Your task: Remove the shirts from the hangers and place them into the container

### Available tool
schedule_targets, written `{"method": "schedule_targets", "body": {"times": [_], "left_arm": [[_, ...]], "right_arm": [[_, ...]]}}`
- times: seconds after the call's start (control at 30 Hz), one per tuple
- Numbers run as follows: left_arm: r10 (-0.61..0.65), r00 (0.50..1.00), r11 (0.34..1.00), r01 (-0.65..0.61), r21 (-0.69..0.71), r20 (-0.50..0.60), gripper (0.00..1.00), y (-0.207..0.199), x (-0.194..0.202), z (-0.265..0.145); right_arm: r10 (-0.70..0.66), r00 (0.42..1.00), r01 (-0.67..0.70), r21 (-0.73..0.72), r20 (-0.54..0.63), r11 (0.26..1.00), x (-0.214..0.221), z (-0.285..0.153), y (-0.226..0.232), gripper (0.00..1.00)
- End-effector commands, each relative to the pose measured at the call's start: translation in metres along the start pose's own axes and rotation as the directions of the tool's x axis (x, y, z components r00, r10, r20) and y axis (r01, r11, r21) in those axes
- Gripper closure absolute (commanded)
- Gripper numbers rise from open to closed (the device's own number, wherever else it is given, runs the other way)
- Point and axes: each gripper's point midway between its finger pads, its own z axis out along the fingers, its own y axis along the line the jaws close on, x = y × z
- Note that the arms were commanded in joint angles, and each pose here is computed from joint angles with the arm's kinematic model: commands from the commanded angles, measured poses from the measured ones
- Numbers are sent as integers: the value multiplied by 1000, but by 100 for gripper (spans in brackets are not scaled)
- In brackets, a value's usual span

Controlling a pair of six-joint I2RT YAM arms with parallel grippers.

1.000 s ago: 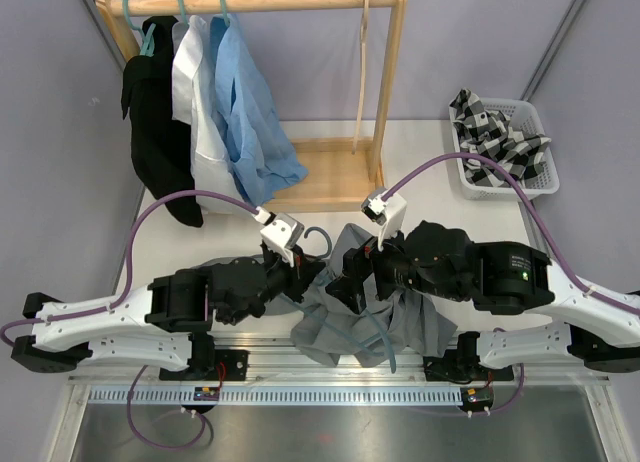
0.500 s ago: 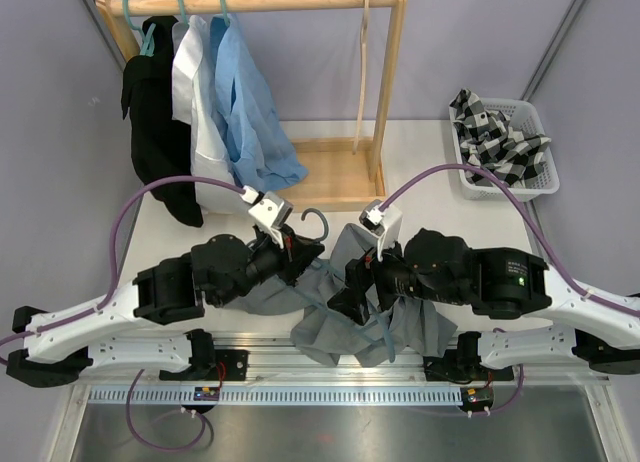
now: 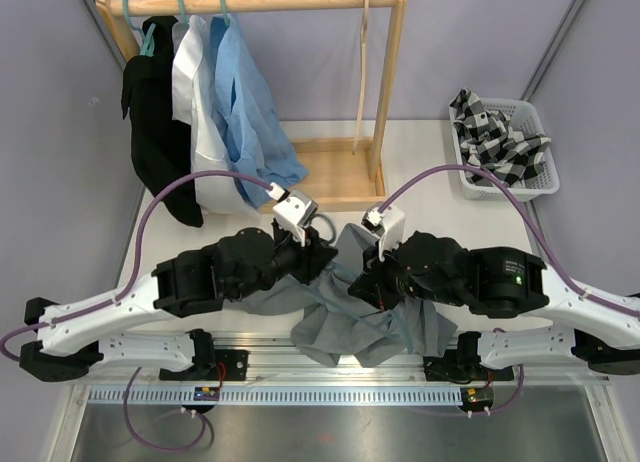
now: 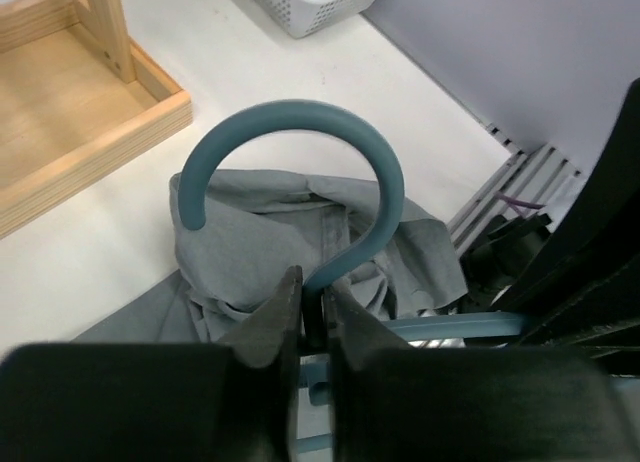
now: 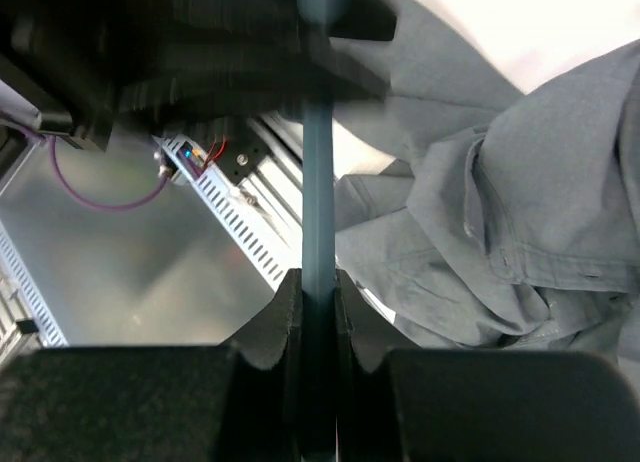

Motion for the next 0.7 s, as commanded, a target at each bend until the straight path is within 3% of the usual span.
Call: {"method": "schedule_targets", "body": {"times": [0.0,0.07,0.17,0.3,0.4,0.67], "left_arm": [[-21,999,999,22,-25,36,54,0,-19,-3],[-47,995,991,58,-122,92,1,20,-30,-13],[-84,979,975,119,-189,185,1,37,-47,-33],[-130,941,966,191,-176,312,1,52,-65,-76],[-171,929,964,227,-139,329,1,54,-60,-94],[-233,949,957,262,-123,213,1,52,-1,-84]], "right_arm": [[-4,998,10,-87,64,996,-24,-8,24,100],[-7,998,12,-79,69,997,-26,-9,23,100],[-20,995,26,-55,102,998,-38,-14,21,100],[-58,984,48,63,167,997,-61,-18,5,100],[-98,967,46,218,236,975,-89,-24,-14,100],[-255,904,32,539,344,842,-161,-21,-33,100]]}}
